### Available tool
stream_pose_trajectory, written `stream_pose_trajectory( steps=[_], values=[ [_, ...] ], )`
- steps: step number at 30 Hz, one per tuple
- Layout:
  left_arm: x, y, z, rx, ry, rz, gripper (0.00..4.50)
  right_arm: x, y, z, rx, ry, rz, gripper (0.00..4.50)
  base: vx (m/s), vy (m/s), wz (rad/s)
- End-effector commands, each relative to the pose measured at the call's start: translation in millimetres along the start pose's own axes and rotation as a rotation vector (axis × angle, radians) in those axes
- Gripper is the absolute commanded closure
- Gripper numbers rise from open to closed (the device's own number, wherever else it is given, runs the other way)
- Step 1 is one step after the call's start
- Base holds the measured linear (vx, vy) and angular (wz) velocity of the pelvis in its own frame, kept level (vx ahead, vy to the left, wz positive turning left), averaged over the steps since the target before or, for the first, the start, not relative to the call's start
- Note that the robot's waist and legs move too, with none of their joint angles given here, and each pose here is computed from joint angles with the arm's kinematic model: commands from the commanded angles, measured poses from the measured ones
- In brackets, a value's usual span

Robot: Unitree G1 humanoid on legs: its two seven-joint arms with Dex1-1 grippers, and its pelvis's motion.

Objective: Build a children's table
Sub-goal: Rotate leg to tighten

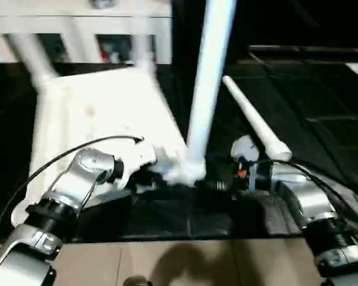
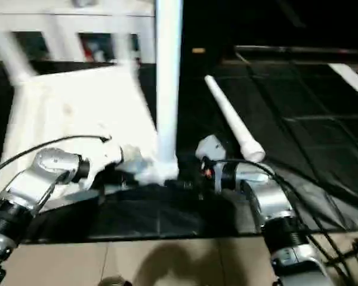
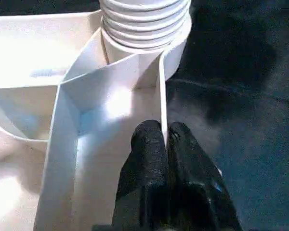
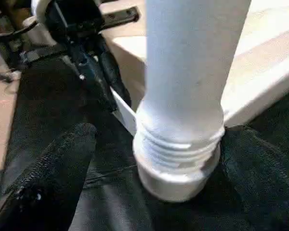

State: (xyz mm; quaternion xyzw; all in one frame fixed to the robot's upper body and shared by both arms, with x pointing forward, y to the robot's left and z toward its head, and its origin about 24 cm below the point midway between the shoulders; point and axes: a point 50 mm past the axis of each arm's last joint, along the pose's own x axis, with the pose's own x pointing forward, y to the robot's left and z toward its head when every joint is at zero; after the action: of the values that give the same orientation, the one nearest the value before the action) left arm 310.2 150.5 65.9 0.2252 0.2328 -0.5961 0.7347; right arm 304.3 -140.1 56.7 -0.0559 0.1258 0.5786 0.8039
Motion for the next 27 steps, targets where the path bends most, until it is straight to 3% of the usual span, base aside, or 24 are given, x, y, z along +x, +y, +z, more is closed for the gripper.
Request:
stream_pose_trajectory(
  steps=[1,7,14,27],
  values=[
    [9.4,-11.0,3.4,0.083,0.032,-0.140,4.50,2.5,1.1,5.8,-0.038,0.025,0.050,0.06,0.000,0.000,0.00],
    [10.3,-10.7,2.4,0.127,0.063,-0.166,4.50,4.3,2.0,8.2,-0.034,0.049,0.103,0.06,0.000,0.000,0.00],
    [10.3,-7.3,1.9,0.148,0.074,-0.162,4.50,4.4,0.9,12.0,-0.017,0.036,0.151,0.59,0.000,0.000,0.00],
    [10.2,-5.9,-0.7,0.156,0.081,-0.167,4.50,4.0,1.1,7.1,-0.008,0.072,0.187,1.62,0.000,0.000,0.00]
  ],
)
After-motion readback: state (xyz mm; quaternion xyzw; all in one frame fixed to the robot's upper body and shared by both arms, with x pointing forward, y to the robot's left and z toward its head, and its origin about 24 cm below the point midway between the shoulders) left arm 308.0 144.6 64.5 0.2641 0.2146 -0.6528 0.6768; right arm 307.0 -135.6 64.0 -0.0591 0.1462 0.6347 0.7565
